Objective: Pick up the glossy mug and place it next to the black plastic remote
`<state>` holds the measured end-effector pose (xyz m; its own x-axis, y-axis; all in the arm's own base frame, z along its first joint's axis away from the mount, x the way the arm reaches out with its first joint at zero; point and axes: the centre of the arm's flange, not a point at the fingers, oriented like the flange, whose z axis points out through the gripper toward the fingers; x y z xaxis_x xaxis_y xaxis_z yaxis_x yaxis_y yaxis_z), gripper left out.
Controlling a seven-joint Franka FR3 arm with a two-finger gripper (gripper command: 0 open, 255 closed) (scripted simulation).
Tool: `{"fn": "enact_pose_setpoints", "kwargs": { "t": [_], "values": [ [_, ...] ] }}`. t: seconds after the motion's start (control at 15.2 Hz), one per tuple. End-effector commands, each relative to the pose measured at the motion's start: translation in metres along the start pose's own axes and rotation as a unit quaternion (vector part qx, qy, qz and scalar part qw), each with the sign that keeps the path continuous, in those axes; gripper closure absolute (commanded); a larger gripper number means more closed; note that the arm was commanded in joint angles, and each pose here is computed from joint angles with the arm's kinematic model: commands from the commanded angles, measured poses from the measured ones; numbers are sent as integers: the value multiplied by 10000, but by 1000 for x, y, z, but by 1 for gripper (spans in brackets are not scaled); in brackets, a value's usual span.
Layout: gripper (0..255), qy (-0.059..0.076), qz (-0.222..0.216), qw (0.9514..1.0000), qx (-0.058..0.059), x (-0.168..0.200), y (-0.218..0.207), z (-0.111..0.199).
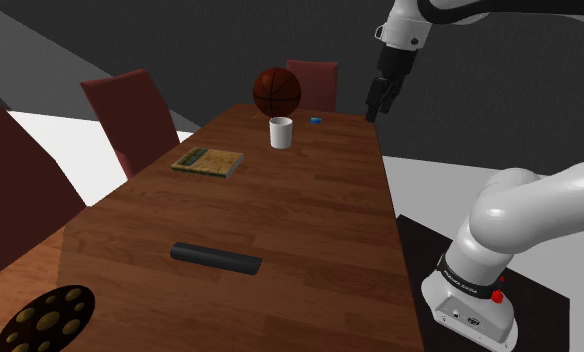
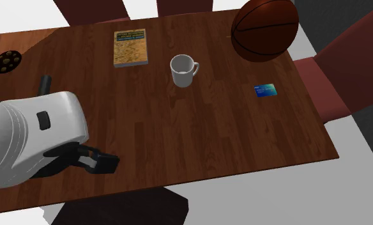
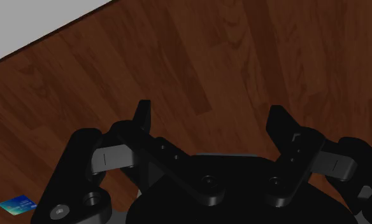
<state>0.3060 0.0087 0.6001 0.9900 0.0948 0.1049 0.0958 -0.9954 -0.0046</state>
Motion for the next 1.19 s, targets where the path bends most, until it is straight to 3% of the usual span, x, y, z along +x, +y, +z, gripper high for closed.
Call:
{"fn": "enact_pose_setpoints", "kwargs": {
  "t": [0.0,1.12],
  "values": [
    [0,0,0,10000,0,0,0,0],
    [0,154,-428,9988,-164,199,14,92]
  ]
}}
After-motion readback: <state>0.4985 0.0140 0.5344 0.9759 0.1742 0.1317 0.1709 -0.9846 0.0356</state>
